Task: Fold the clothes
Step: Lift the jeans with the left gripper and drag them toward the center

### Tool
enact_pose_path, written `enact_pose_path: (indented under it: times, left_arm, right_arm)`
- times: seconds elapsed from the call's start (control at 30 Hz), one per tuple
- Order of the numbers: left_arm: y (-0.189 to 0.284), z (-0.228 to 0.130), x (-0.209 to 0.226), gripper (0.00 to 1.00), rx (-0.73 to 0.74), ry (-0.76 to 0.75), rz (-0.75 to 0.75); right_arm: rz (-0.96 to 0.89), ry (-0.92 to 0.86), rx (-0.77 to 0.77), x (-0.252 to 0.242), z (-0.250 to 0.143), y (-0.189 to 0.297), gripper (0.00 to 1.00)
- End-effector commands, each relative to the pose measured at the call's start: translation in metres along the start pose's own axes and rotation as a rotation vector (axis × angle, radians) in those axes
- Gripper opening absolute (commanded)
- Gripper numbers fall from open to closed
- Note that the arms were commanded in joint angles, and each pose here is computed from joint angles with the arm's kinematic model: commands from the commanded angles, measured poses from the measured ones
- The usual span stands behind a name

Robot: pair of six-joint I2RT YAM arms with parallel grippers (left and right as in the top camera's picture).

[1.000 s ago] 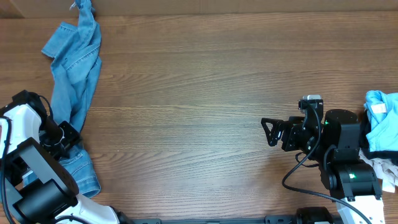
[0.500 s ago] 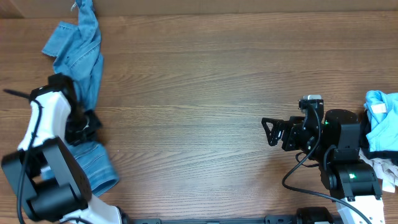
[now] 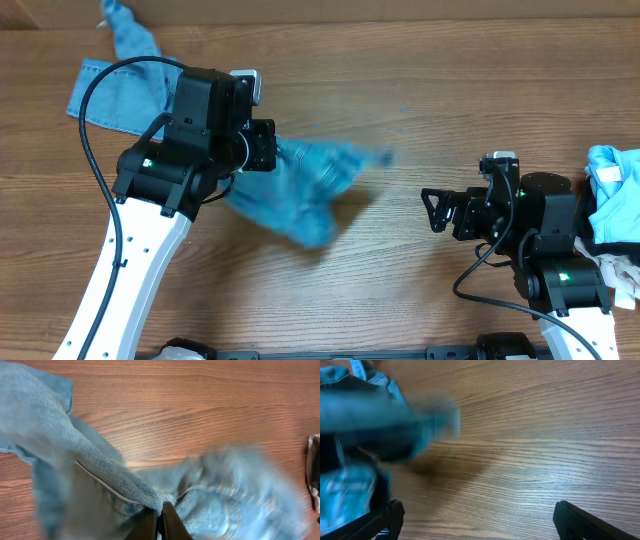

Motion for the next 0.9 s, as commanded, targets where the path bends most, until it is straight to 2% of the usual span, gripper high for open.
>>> enact_pose_path:
  times: [0.0, 0.13, 0.37, 0.43, 0.57, 0.67, 0.73, 0.77, 0.8, 0.87]
  left_arm:
    - [0.005, 0.006, -0.005, 0.04, -0.034, -0.003, -0.028]
    - [0.005, 0.006, -0.015, 0.05, -0.035, -0.026, -0.099]
    - [0.005, 0.0, -0.039, 0.05, -0.014, -0.078, -0.21]
    - [0.004, -0.002, -0.044, 0.05, -0.01, -0.091, -0.221]
    - [0.004, -0.003, -0.046, 0.05, -0.009, -0.098, -0.226]
    - [0.004, -0.002, -0.046, 0.05, -0.014, -0.098, -0.225]
    - [0.004, 0.004, -0.052, 0.05, -0.057, -0.109, -0.251]
    - [0.003, 0.008, -0.059, 0.05, -0.089, -0.127, -0.277]
    - [-0.008, 0.012, -0.072, 0.04, -0.125, -0.158, -0.294]
    - [-0.031, 0.013, -0.084, 0.04, -0.134, -0.181, -0.278]
  right_arm:
    - [0.162, 0.029, -0.031, 0.017, 0.01, 0.006, 1.0]
    - [0.275, 0.05, -0.051, 0.024, 0.018, 0.002, 1.0]
    - [0.469, -0.009, 0.115, 0.025, 0.013, -0.052, 1.0]
    - [0.552, -0.052, 0.136, 0.032, 0.016, -0.065, 1.0]
    - [0.599, -0.147, 0.167, 0.038, 0.019, -0.074, 1.0]
    - [0.397, -0.163, 0.145, 0.023, 0.017, -0.082, 1.0]
    - [0.27, -0.169, 0.125, 0.013, 0.017, -0.085, 0.91]
    - [0.217, -0.174, 0.117, 0.009, 0.016, -0.086, 0.98]
    - [0.121, -0.182, 0.112, 0.001, 0.015, -0.086, 1.0]
    - [0.12, -0.176, 0.121, 0.002, 0.013, -0.082, 1.0]
Point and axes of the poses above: each gripper's point midway between its finger pads, its own y axis back along the fingers, its own x axis along the line the jaws close on, z = x × y, the point moved 9 cm from there along y, back along the fingers, and after that the axes turned 5 degrees about y, right-handed, at the moved point
